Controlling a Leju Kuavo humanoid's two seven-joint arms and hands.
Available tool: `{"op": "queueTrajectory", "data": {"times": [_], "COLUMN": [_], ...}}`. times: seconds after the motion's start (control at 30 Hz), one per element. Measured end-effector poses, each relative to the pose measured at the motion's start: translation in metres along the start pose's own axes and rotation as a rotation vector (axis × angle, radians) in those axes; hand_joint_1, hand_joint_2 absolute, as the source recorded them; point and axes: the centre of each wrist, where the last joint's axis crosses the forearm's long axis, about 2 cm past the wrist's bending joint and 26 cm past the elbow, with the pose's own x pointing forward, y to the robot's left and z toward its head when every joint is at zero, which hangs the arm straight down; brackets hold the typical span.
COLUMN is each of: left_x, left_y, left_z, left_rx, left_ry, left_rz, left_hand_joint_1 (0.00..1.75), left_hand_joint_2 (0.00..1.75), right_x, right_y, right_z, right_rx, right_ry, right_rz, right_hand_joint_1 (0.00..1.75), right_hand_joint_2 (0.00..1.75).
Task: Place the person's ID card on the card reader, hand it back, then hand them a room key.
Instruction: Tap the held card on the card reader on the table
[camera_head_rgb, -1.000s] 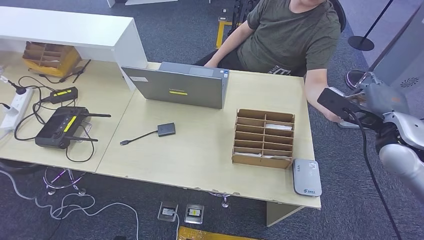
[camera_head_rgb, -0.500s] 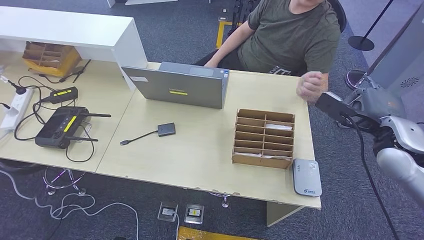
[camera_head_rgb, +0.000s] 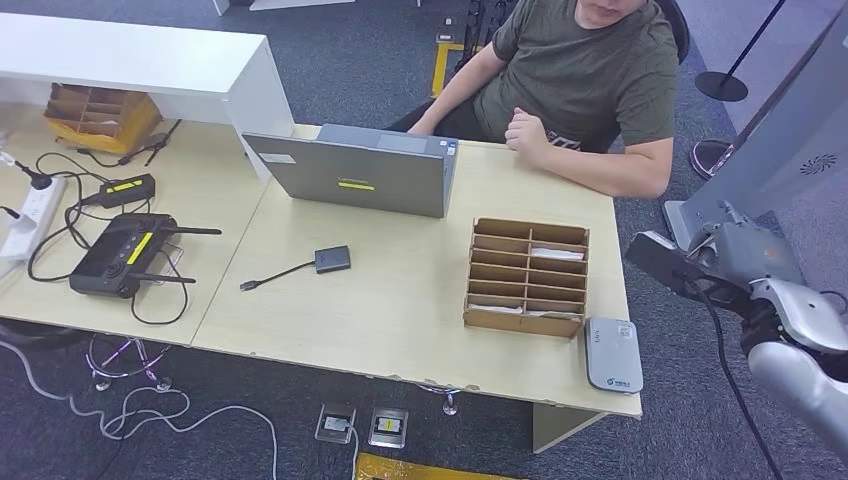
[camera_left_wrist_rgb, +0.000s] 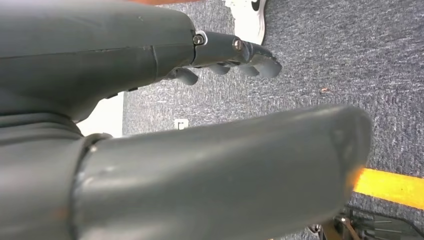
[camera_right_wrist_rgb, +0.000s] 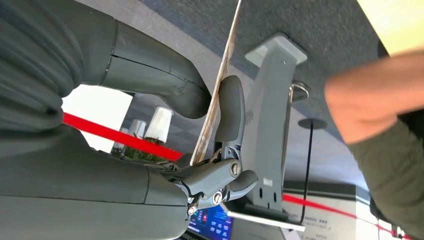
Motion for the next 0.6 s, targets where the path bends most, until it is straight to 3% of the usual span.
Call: {"op": "queueTrajectory", "data": {"times": [0.3,0.6], "left_x": [-0.001,-0.001], "left_y": [0.002,0.003], "left_z": [0.0,-0.001], "left_rx": [0.006,0.009], "left_ry": [0.002,0.004], "left_rz": [0.0,0.006], "left_hand_joint_1": [0.0,0.0], "left_hand_joint_2": [0.0,0.0], "right_x": [0.001,0.02], "right_y": [0.023,0.036], "right_z": [0.02,0.038], "right_rx": [0.051,0.09], "right_ry": [-0.043,-0.127], "right_rz": [0.033,0.052], "right_hand_joint_1": [1.75,1.75], "right_hand_joint_2": [1.75,1.75]}}
